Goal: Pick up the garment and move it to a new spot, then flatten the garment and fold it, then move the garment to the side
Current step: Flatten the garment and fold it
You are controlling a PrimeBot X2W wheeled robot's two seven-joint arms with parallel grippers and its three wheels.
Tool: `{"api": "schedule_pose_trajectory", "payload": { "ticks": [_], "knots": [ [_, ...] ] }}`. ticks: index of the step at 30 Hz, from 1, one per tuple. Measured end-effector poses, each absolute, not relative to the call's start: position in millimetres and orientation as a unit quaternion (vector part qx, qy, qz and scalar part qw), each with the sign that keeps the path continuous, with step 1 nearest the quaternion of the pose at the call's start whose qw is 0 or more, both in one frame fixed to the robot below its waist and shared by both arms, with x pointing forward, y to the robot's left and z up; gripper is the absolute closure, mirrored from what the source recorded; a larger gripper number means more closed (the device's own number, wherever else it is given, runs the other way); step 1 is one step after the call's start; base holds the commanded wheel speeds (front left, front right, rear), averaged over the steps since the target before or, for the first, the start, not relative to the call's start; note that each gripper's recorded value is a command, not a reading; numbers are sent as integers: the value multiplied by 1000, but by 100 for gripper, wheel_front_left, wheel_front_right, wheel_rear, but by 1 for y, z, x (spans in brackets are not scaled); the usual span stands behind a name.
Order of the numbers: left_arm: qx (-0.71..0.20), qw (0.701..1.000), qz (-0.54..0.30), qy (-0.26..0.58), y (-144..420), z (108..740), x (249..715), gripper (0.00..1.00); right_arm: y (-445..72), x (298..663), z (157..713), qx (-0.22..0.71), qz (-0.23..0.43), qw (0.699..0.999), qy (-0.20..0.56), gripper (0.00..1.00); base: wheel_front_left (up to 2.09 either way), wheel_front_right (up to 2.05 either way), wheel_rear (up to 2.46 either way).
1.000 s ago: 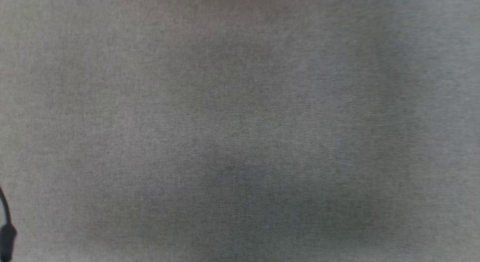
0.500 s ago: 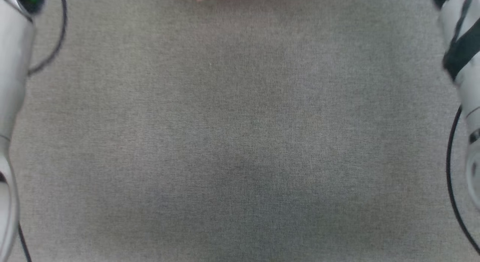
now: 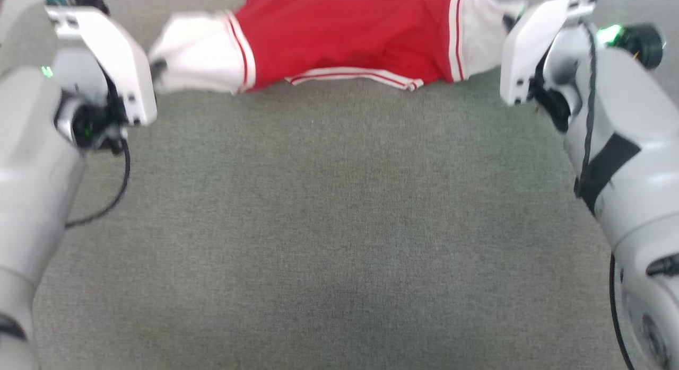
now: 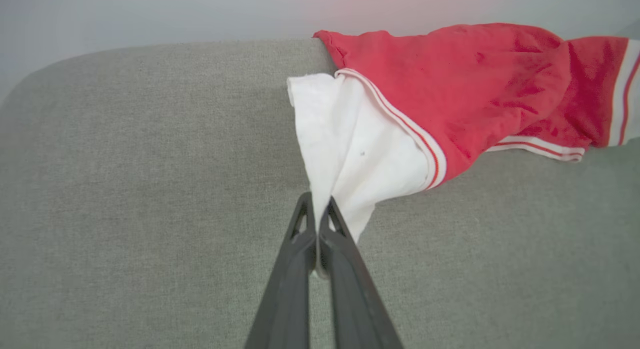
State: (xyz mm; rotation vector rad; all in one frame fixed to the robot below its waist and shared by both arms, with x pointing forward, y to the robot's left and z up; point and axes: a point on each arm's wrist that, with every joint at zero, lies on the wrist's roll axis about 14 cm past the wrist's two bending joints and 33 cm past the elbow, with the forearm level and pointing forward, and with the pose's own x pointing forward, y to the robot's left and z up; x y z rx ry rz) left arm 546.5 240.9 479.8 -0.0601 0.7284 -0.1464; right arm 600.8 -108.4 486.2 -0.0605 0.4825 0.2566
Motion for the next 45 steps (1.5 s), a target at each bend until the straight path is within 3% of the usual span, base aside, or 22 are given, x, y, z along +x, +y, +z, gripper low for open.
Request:
{"api": "schedule_pose_trajectory", "payload": {
  "ticks": [19, 33, 39, 44, 45],
  "knots": [
    [-51, 906, -67, 414, 237, 456, 409, 100, -156, 461, 445, -26, 200, 885, 420, 100, 0, 0, 0],
    [-88, 857, -49, 505, 221, 426, 306, 100, -166, 343, 414, 19, 219, 810, 544, 100, 0, 0, 0],
    [-114, 822, -36, 557, 217, 400, 273, 100, -160, 308, 398, 50, 207, 787, 580, 100, 0, 0, 0],
    [-131, 814, -39, 564, 211, 389, 272, 100, -154, 300, 386, 60, 201, 783, 586, 100, 0, 0, 0],
    [-134, 815, -41, 562, 209, 388, 274, 100, -154, 303, 384, 58, 199, 786, 582, 89, 0, 0, 0]
  ]
}}
